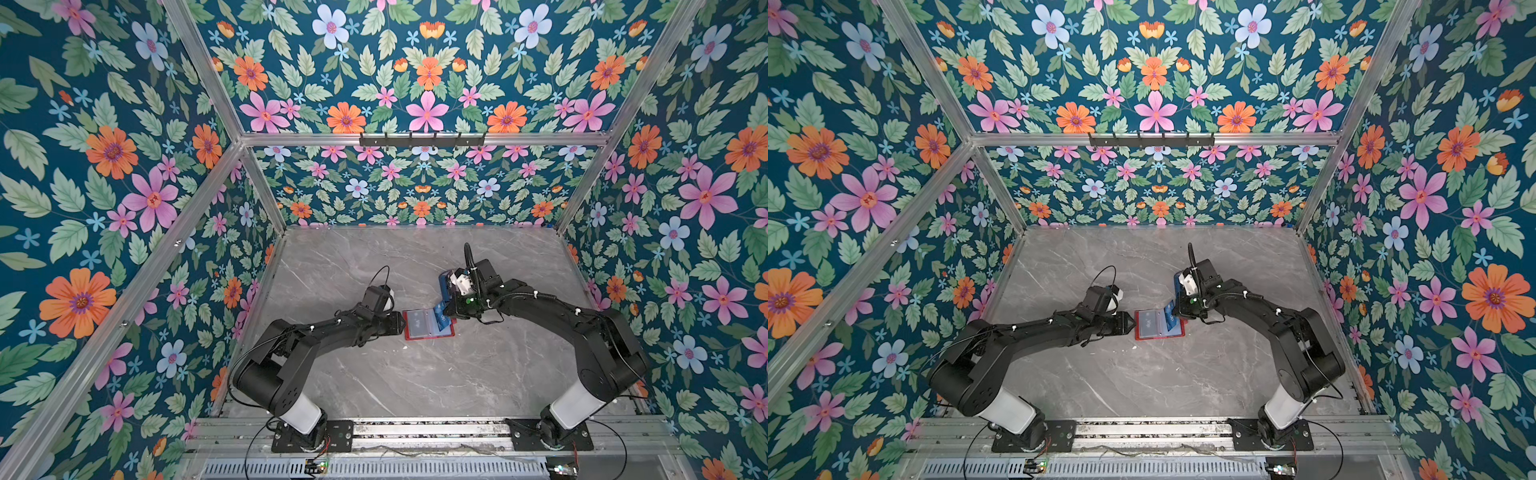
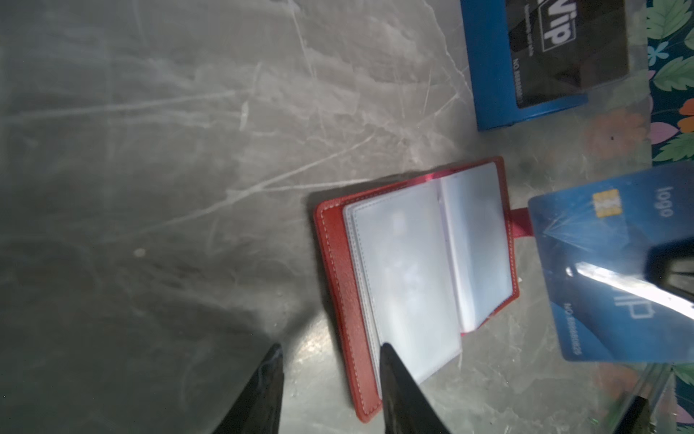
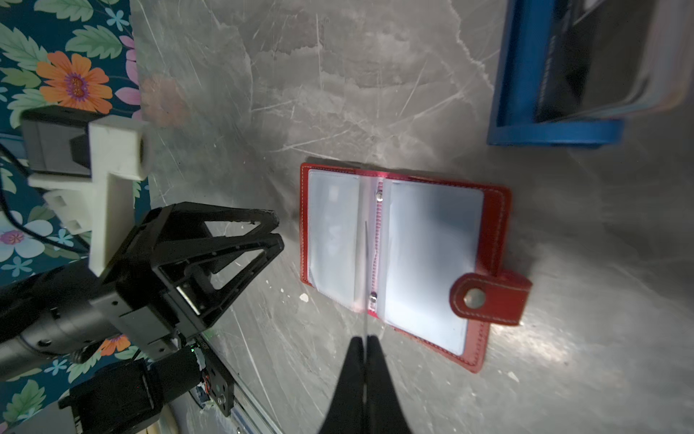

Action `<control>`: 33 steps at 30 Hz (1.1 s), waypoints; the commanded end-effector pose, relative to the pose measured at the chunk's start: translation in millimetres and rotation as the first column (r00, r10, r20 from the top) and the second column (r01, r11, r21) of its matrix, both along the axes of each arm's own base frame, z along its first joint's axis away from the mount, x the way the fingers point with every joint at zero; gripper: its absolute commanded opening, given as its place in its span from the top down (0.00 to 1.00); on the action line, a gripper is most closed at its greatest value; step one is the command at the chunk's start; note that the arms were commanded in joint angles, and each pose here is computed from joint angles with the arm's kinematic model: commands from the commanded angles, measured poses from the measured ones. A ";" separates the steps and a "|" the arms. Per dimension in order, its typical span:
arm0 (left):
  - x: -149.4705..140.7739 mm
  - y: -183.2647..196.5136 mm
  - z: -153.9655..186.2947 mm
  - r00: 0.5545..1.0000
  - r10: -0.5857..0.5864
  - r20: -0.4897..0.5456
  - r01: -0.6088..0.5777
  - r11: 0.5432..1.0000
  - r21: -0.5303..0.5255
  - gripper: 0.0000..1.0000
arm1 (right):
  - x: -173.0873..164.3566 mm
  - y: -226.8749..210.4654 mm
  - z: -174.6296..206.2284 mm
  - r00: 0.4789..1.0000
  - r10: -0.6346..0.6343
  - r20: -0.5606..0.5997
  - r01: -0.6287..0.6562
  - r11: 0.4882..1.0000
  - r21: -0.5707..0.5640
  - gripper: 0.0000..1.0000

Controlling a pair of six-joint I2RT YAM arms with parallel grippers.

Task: Insert credit cards into a card holder
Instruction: Insert the credit card into the card slot.

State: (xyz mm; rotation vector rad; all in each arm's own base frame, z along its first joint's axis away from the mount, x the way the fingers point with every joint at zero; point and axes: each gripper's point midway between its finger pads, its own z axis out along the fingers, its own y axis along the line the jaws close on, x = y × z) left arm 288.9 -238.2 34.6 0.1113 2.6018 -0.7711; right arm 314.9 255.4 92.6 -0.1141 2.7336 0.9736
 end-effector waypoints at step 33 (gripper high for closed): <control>-1.4 -9.3 -16.9 0.999 0.010 -0.046 -0.012 0.998 -0.059 0.73 | -1.0 23.8 -32.9 0.997 0.042 -0.060 -0.039 0.998 0.045 1.00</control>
